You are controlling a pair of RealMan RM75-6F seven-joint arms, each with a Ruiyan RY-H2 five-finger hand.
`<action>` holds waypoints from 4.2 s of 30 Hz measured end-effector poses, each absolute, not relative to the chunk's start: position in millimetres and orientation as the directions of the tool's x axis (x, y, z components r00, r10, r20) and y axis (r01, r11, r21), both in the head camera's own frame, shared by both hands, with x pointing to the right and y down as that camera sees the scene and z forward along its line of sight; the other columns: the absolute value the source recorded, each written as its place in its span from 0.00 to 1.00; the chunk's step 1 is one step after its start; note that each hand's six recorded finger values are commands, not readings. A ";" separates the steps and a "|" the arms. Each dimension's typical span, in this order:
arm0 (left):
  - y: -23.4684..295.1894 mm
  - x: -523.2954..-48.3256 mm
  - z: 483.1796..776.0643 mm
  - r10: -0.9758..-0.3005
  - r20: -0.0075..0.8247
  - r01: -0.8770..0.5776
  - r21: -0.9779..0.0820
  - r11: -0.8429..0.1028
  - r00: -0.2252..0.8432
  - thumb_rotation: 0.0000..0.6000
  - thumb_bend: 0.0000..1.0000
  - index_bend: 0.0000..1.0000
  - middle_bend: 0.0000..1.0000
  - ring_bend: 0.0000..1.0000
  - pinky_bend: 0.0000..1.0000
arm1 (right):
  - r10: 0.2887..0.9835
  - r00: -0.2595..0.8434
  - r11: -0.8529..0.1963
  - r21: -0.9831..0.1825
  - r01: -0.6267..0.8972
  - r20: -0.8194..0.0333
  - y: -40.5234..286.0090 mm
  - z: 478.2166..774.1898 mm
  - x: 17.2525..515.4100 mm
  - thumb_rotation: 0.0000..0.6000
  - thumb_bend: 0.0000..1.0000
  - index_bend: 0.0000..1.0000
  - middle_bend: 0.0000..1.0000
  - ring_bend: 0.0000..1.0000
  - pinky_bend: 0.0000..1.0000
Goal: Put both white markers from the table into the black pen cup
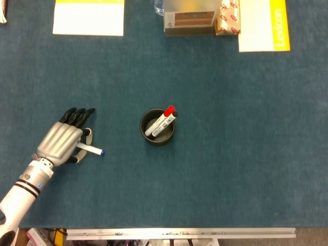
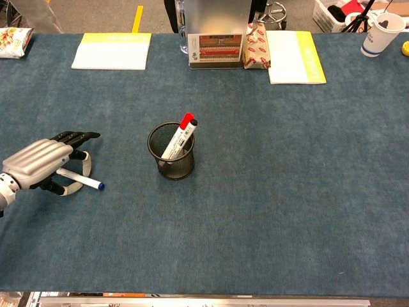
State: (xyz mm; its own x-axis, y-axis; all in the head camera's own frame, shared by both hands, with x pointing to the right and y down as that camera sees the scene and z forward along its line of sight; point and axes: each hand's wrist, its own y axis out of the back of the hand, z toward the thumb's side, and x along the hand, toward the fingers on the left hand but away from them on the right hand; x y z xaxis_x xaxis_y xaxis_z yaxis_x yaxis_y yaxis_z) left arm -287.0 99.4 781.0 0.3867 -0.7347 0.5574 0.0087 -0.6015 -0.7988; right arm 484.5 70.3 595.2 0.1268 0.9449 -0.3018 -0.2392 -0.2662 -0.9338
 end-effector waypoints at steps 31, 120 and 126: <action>62.0 -221.7 702.1 -0.822 0.408 -0.176 -0.845 -0.504 0.397 1.00 0.33 0.67 0.00 0.00 0.00 | 0.944 0.129 -0.268 -0.933 -0.239 -0.304 70.9 595.7 483.7 1.00 0.87 0.57 0.39 0.26 0.16; 42.4 -84.7 695.4 -0.843 0.448 -0.891 -0.188 -0.414 0.297 1.00 0.33 0.72 0.01 0.00 0.00 | 0.943 0.123 -0.277 -0.932 -0.233 -0.311 71.2 595.6 484.7 1.00 0.87 0.57 0.39 0.26 0.16; 44.6 -87.0 702.7 -0.834 0.466 -0.897 -0.166 -0.410 0.295 1.00 0.33 0.72 0.01 0.00 0.00 | 0.944 0.124 -0.273 -0.934 -0.230 -0.306 71.0 594.5 484.5 1.00 0.87 0.57 0.39 0.26 0.16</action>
State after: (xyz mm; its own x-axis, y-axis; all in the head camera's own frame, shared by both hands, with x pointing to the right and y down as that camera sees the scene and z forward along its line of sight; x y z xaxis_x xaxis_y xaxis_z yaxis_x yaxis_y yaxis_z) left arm -87.0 44.6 702.7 0.2951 -0.8344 0.4656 -0.8969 -0.4099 -0.1660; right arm 484.5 71.0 594.5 0.1237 0.9438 -0.3064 -0.2301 -0.2731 -0.9341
